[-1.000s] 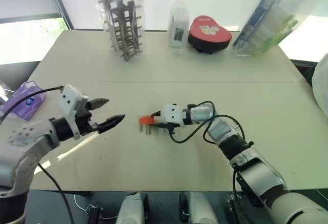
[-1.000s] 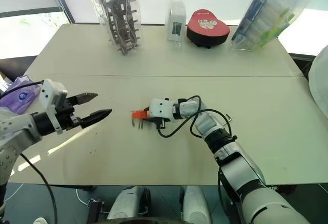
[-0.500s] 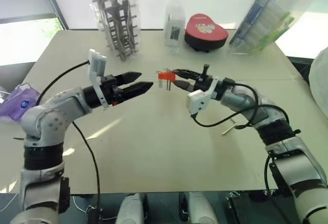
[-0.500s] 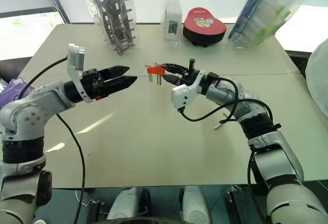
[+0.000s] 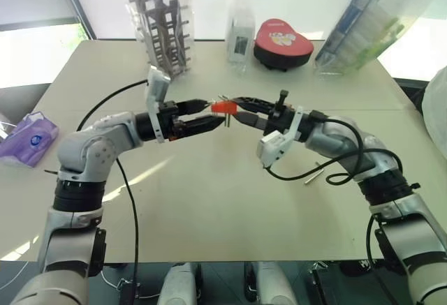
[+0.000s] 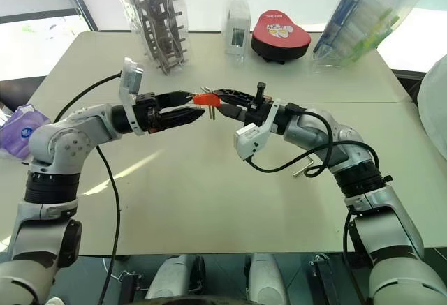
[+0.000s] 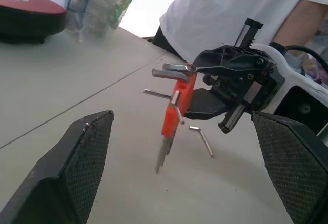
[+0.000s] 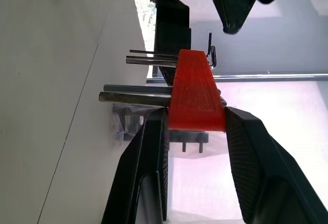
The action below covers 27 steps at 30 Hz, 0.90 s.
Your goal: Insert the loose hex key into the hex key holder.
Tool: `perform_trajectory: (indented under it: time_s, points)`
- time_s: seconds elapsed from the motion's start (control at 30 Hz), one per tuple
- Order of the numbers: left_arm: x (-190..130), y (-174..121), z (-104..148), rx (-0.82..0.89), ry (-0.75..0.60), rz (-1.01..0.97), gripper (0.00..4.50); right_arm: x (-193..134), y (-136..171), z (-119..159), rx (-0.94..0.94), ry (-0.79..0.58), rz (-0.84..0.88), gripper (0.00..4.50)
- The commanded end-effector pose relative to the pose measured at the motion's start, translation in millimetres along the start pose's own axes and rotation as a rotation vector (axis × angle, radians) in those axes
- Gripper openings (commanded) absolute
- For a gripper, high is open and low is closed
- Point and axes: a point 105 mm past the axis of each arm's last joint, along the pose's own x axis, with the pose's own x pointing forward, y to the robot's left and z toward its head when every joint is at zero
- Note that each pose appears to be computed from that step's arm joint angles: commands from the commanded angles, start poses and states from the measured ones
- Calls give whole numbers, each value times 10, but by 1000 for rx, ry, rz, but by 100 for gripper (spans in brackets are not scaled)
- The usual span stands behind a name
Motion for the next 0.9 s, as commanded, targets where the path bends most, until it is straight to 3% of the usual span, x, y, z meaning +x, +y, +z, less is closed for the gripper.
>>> perform_trajectory:
  time_s: [0.03, 0.2, 0.27, 0.3, 0.53, 0.8, 0.9]
  points:
    - [28, -23, 141, 54, -39, -14, 450, -35, -222, 21, -23, -5, -62, 101]
    - [63, -15, 137, 57, -43, -16, 450, -35, -222, 26, -17, -2, -52, 101]
    - [70, -16, 134, 56, -44, -18, 397, -38, -224, 31, -17, -3, -49, 101]
    - [76, -20, 133, 56, -45, -21, 364, -40, -230, 34, -18, -4, -49, 101]
    - [142, -37, 122, 54, -53, -44, 8, -52, -240, 45, -29, -7, -37, 101]
    - [175, -44, 90, 58, -47, -54, 3, -73, -196, 67, -9, -11, -2, 101]
    - [172, -43, 94, 60, -49, -53, 0, -84, -187, 67, 0, -8, 7, 237]
